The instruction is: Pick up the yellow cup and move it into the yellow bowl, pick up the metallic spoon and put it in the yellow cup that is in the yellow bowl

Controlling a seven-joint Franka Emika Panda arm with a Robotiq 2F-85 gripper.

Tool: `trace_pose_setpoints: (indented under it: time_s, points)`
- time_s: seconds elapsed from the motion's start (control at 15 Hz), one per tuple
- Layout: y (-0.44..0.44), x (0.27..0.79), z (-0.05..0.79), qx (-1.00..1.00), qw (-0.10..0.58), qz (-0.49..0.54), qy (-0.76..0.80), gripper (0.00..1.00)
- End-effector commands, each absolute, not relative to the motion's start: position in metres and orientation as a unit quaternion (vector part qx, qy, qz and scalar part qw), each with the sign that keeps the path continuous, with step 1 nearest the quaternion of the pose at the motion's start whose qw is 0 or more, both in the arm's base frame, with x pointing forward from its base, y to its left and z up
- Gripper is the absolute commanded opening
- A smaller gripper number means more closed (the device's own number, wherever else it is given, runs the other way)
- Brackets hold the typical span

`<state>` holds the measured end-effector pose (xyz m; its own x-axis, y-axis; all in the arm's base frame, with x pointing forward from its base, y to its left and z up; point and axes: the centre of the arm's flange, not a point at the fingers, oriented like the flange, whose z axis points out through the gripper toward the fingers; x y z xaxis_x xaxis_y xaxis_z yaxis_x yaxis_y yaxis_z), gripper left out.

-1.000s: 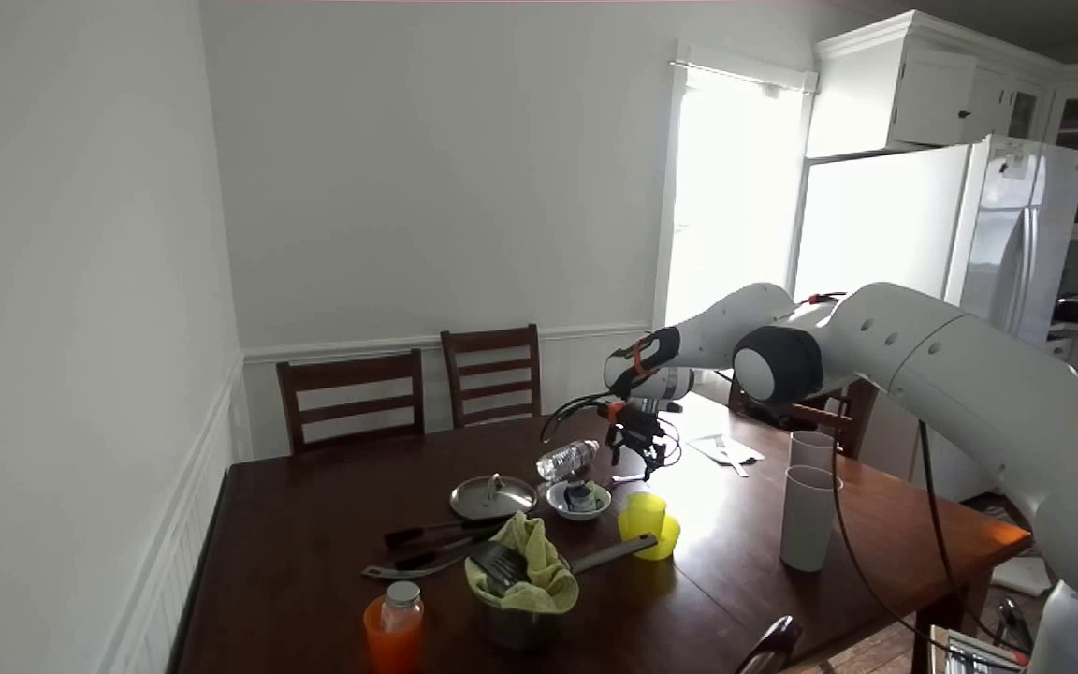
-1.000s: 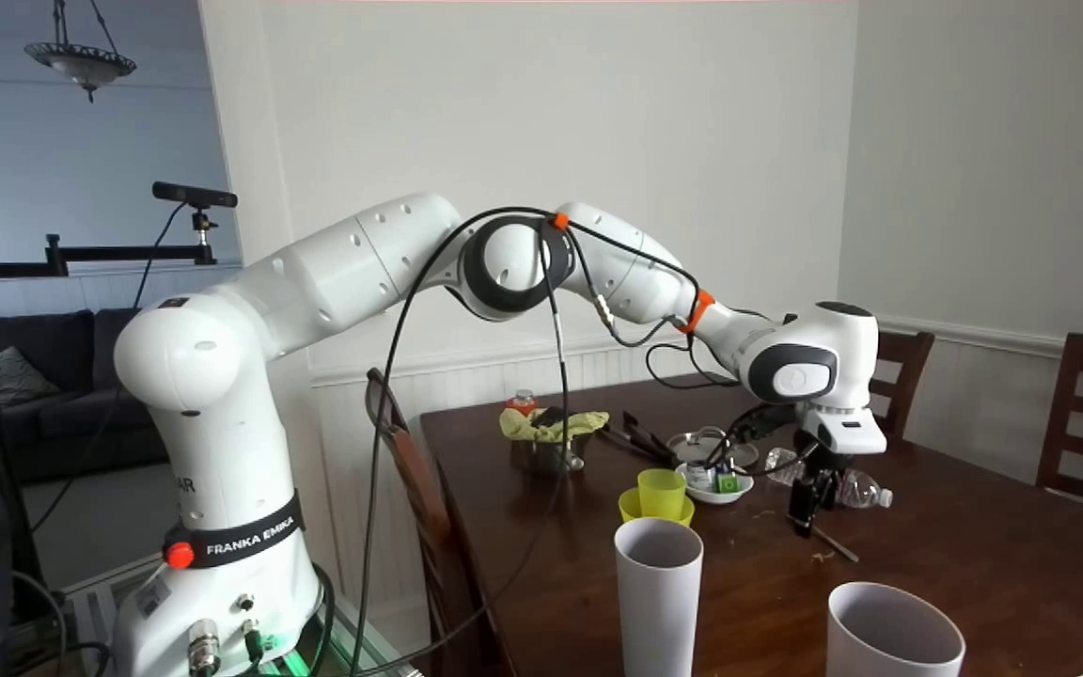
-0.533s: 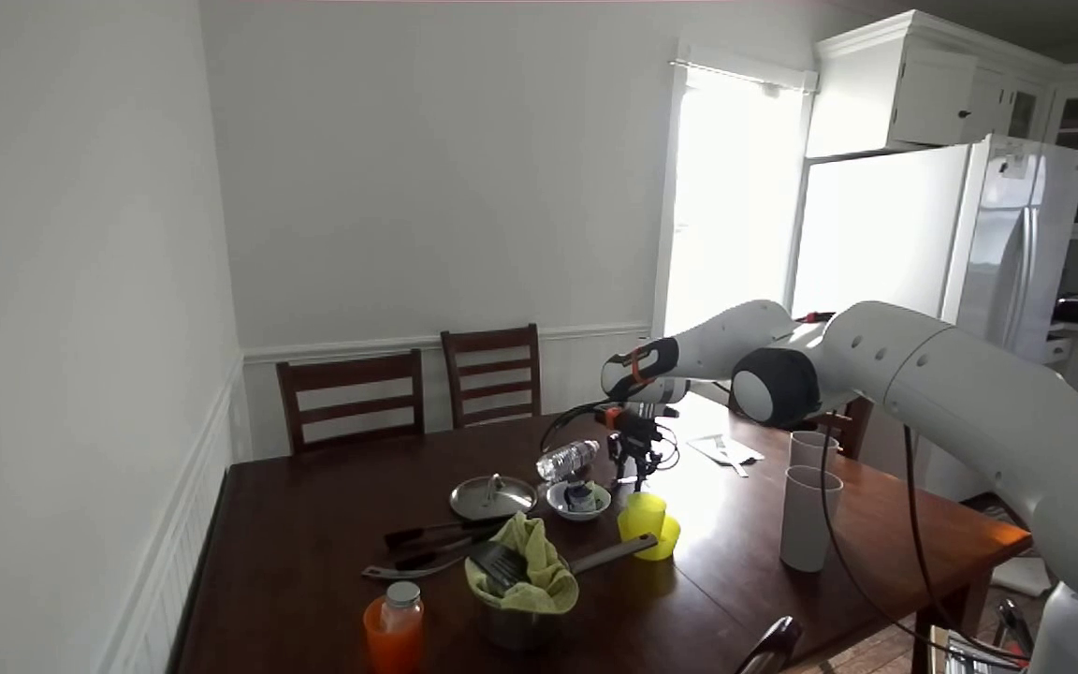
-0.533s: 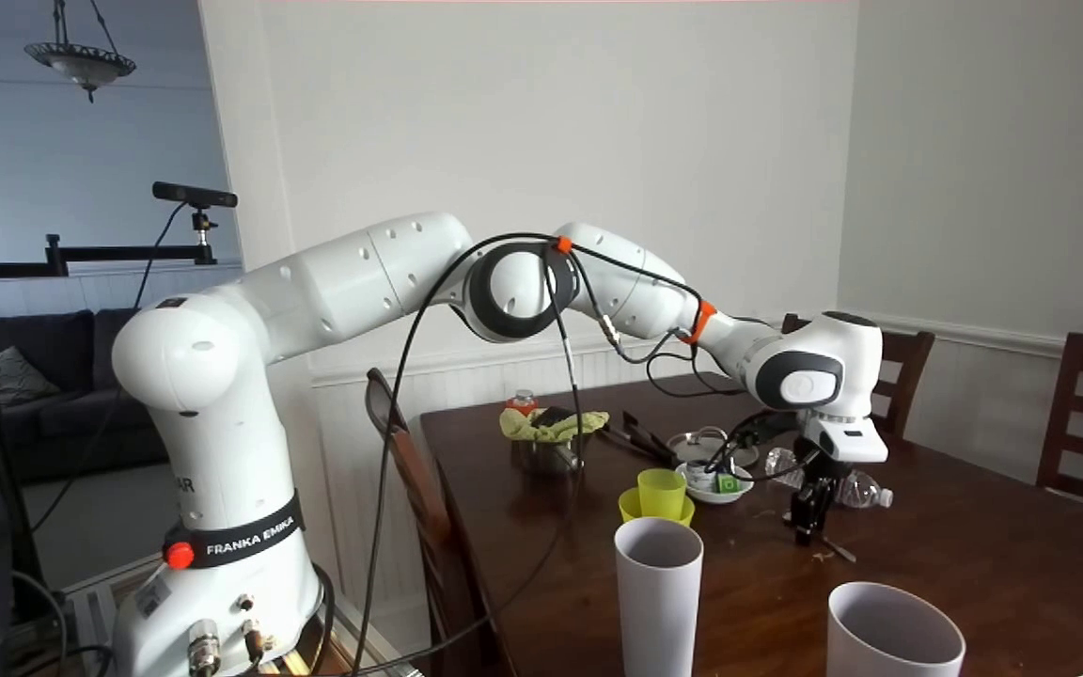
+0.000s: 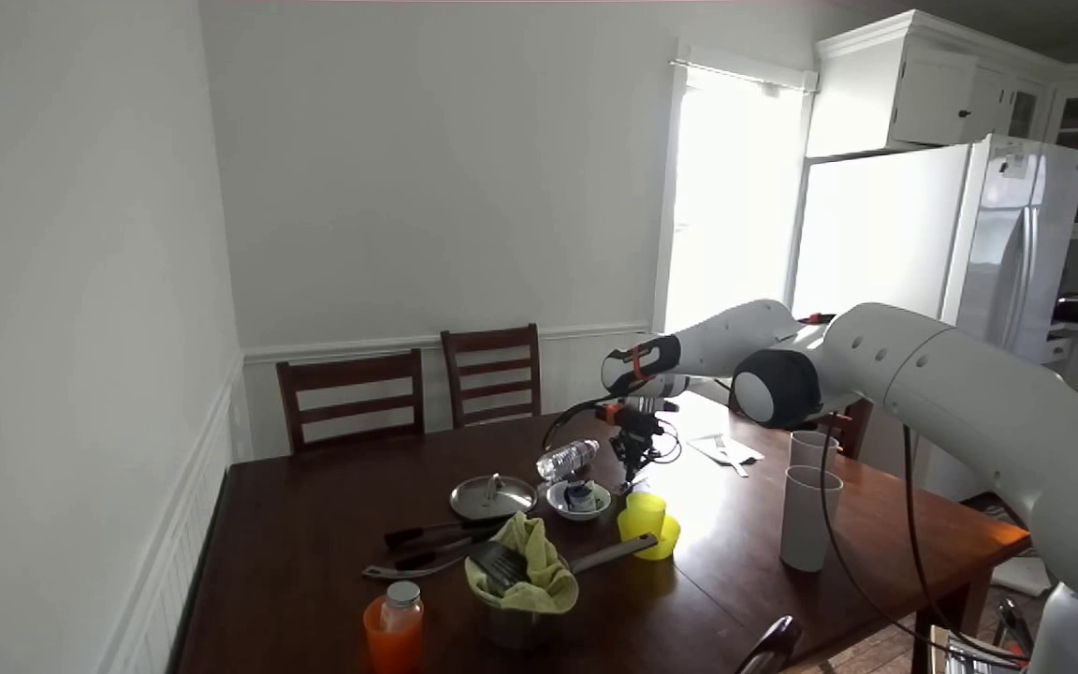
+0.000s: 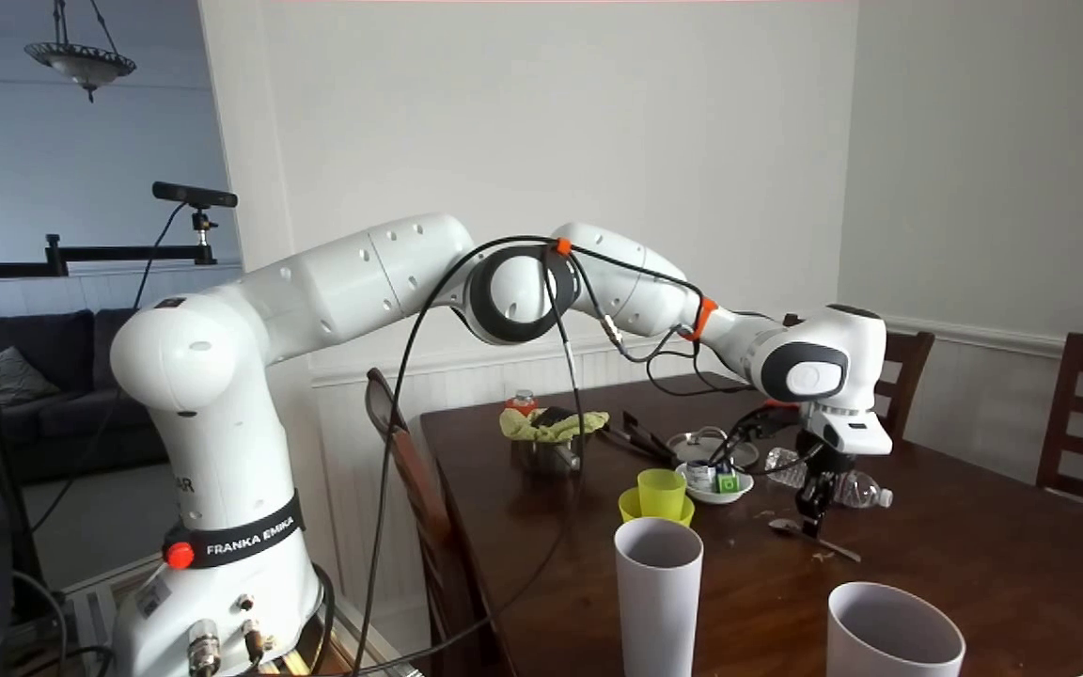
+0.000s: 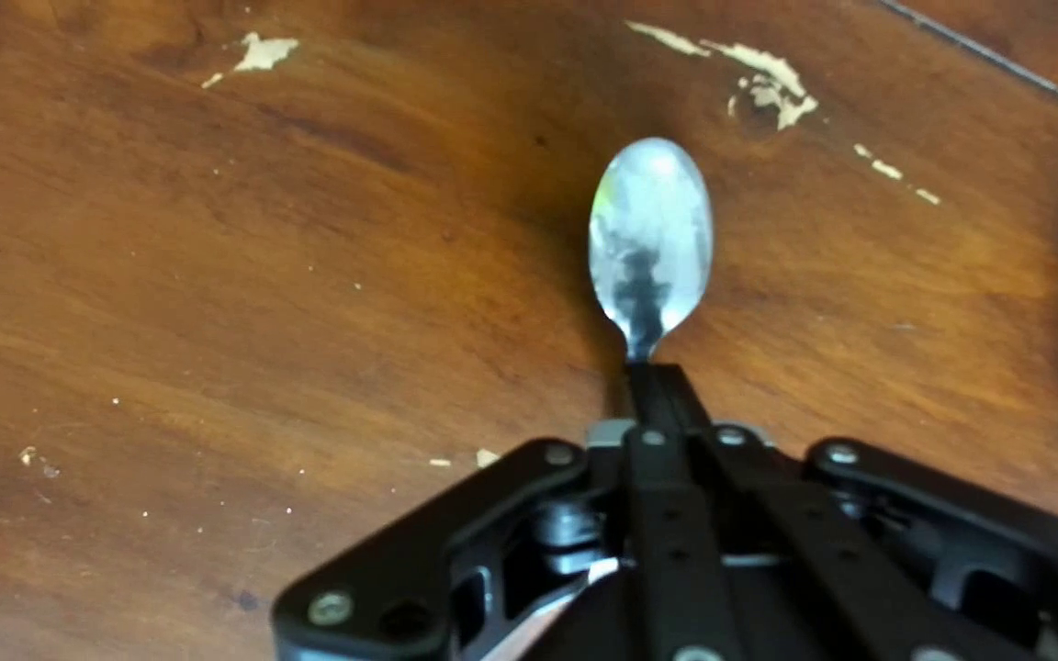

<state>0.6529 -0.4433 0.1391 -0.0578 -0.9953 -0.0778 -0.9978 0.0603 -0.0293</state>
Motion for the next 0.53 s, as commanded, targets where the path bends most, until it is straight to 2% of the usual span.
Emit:
trace_pose_setpoints:
  time_s: [0.0, 0.33, 0.4, 0.47]
  points:
    - [-0.445, 0.661, 0.147, -0.694, 0.043, 0.013, 0.718, 0.04]
    - [-0.41, 0.659, 0.184, -0.737, 0.03, -0.008, 0.676, 0.06]
    - [-0.41, 0.663, 0.188, -0.74, 0.028, -0.012, 0.672, 0.09]
    - [-0.411, 0.667, 0.189, -0.739, 0.026, -0.019, 0.673, 0.32]
